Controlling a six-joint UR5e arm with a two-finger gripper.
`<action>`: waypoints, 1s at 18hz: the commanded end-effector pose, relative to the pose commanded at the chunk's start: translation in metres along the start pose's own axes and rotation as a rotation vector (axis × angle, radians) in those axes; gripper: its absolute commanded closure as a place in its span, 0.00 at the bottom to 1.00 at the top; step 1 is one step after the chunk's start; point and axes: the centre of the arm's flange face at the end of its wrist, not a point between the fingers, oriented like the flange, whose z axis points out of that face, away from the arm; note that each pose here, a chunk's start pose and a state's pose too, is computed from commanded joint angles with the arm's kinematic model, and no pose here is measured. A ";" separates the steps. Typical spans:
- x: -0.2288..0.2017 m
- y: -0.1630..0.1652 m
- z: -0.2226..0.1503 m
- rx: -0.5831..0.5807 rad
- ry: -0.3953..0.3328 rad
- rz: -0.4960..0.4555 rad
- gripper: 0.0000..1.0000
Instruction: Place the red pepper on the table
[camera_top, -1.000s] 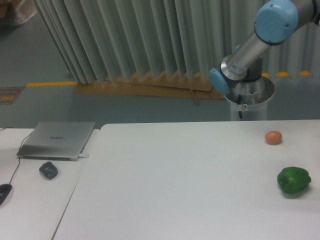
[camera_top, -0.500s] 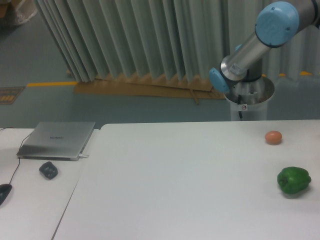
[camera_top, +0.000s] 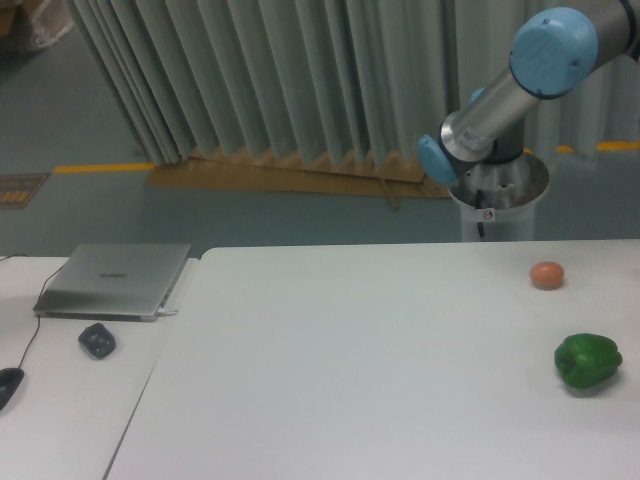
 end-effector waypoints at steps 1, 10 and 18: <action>0.000 0.000 -0.001 0.000 0.000 0.009 0.37; -0.001 0.005 -0.040 -0.006 0.001 -0.017 0.44; 0.009 -0.003 -0.061 0.003 0.040 -0.057 0.44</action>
